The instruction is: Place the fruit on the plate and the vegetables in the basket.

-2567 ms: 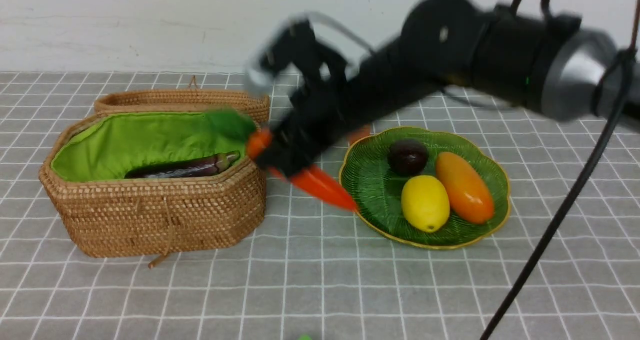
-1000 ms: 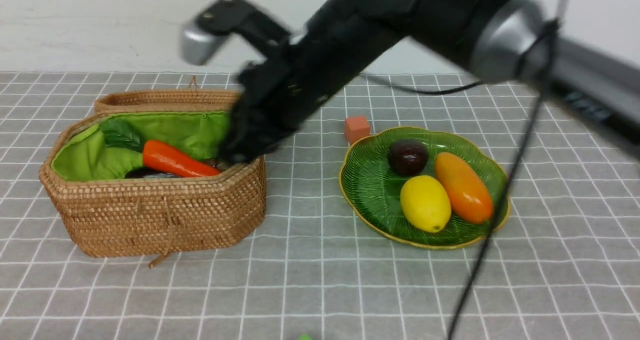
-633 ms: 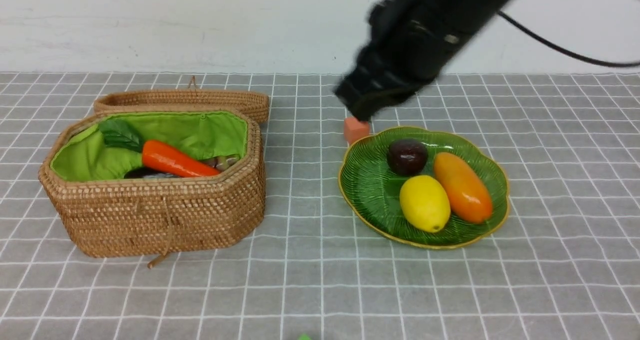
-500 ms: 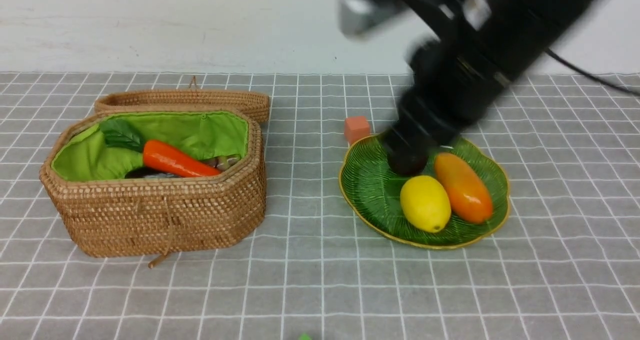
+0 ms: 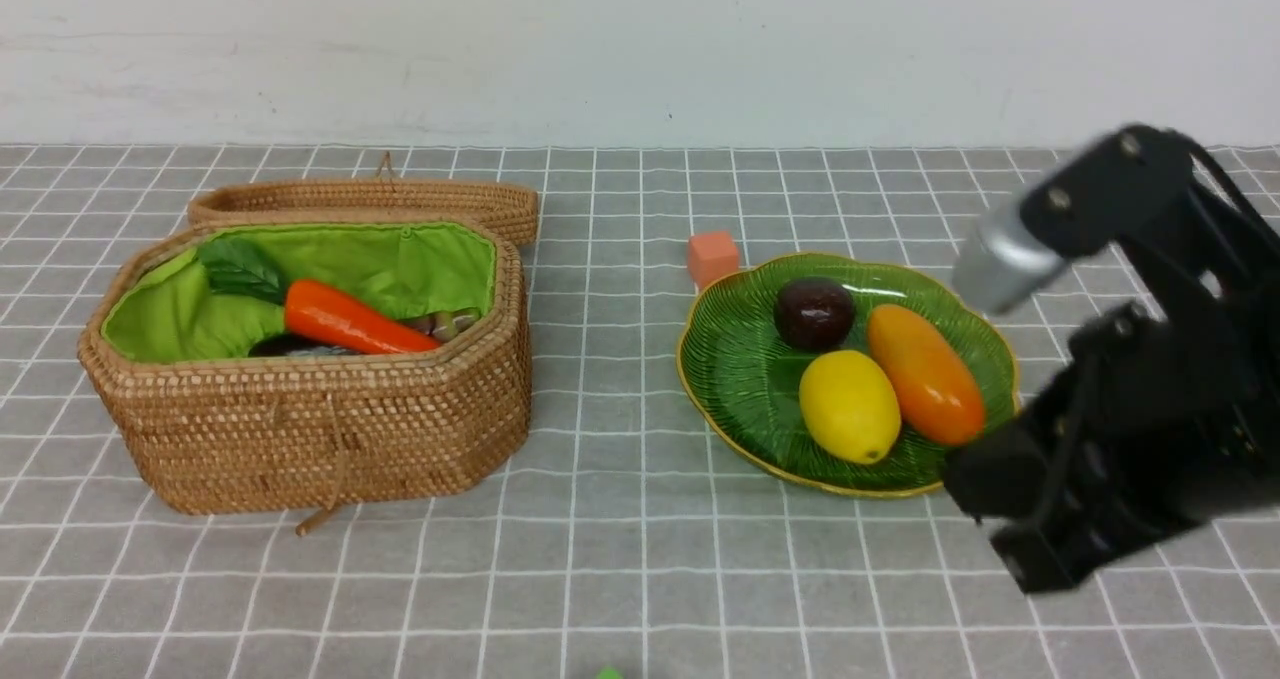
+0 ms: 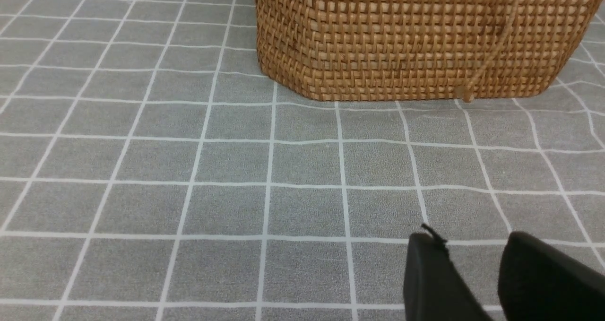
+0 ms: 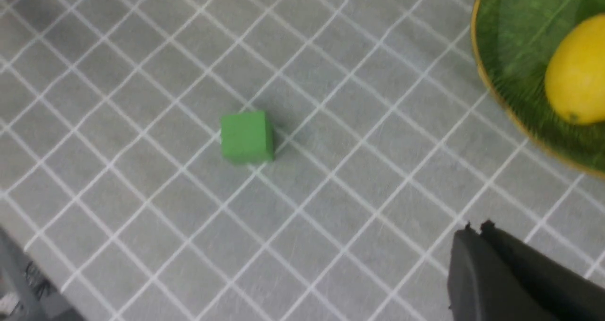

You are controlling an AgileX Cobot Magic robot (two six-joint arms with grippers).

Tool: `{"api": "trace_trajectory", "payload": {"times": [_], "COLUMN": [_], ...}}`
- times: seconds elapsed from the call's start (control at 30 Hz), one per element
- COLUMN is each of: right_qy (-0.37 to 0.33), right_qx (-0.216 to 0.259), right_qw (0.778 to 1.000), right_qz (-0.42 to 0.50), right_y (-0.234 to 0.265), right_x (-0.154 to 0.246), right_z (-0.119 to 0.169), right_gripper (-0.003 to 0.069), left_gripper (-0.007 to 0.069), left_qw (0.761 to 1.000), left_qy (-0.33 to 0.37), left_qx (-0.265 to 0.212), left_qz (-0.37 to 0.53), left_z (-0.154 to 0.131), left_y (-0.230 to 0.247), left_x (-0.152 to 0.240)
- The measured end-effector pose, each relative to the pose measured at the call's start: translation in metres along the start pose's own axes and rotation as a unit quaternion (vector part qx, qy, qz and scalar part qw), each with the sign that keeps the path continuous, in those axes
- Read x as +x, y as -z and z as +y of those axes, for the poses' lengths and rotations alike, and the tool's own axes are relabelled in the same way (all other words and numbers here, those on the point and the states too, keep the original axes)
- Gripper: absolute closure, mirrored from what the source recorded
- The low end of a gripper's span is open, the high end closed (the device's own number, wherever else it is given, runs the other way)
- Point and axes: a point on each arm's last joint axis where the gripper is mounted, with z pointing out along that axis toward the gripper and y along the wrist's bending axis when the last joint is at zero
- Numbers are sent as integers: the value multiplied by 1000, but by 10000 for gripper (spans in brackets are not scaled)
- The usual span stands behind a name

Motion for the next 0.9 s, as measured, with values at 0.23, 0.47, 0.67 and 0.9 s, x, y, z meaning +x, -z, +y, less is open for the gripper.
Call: {"api": "trace_trajectory", "payload": {"times": [0.23,0.47,0.67,0.9], "right_qy": [0,-2,-139,-191], "right_qx": [-5,53,208,335], "right_qw": [1000,997,951,877], "right_qz": [23,-54,-183,-286], "right_y": [1,41,83,54], "right_x": [5,14,83,187], "right_z": [1,-12,-37,-24], "right_gripper": [661,656,653,650], "left_gripper": [403,396,389,388], "left_qw": [1000,1000,1000,1000], "left_qy": [0,0,0,0], "left_qx": [0,0,0,0], "left_qz": [0,0,0,0], "left_z": [0,0,0,0], "left_y": [0,0,0,0], "left_x": [0,0,0,0]}}
